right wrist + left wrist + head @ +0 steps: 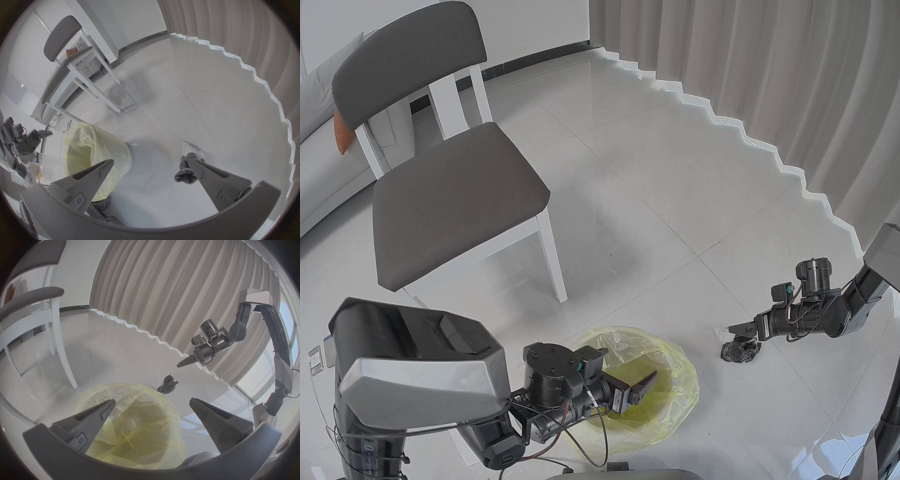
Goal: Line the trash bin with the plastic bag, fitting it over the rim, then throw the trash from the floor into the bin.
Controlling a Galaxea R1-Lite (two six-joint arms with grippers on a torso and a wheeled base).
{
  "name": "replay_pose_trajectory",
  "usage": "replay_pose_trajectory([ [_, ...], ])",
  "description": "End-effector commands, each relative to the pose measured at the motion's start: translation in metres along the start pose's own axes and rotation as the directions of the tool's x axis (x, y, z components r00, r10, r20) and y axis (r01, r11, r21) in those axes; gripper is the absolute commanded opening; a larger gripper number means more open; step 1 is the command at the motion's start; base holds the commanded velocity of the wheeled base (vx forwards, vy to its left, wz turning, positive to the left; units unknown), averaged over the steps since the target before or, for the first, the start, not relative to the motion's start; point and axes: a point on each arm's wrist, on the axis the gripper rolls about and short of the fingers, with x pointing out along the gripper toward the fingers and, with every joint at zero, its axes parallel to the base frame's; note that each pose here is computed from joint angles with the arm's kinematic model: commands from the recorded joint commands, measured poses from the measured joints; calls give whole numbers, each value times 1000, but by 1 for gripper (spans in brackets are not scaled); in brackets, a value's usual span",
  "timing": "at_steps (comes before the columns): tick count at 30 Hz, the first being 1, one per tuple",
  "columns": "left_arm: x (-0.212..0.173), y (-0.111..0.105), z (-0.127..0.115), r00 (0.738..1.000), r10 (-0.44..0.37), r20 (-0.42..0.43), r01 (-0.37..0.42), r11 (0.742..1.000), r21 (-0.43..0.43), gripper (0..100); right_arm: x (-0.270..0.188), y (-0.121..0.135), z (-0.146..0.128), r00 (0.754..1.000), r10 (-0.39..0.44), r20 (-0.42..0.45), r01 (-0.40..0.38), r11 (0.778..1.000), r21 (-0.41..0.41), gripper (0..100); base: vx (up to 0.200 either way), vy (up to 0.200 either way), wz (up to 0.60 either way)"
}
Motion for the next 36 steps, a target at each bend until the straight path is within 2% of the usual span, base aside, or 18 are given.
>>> replay_pose_trajectory([
  [1,-9,10,19,998,37,58,-37,999,-8,100,14,-27,-6,999,-38,-23,39,999,4,100,0,0,0],
  [7,-18,17,28,995,62,82,-61,998,-14,100,31,-60,-21,995,-72,-73,71,997,-13,100,0,0,0],
  [12,-21,18,28,993,80,83,-79,997,-16,100,49,-72,-23,993,-70,-92,68,997,-22,100,0,0,0],
  [15,-21,18,26,993,91,79,-90,996,-18,100,60,-70,-28,990,-59,-130,56,998,-20,100,0,0,0],
  [18,-21,18,26,992,94,78,-93,995,-19,100,75,-73,-31,984,-87,-156,80,995,-52,100,0,0,0],
  [26,-21,22,26,991,106,82,-104,994,-22,100,91,-85,-12,968,-84,-236,75,996,-47,100,0,0,0],
  [29,-21,23,26,991,109,82,-107,994,-23,100,97,-90,-4,968,-87,-237,79,996,-43,100,0,0,0],
  [34,-20,23,25,990,116,77,-114,993,-24,100,106,-98,8,965,-136,-225,127,990,-55,100,0,0,0],
  [36,-19,23,23,990,117,74,-116,993,-24,100,105,-98,10,957,-126,-261,118,992,-44,100,0,0,0],
])
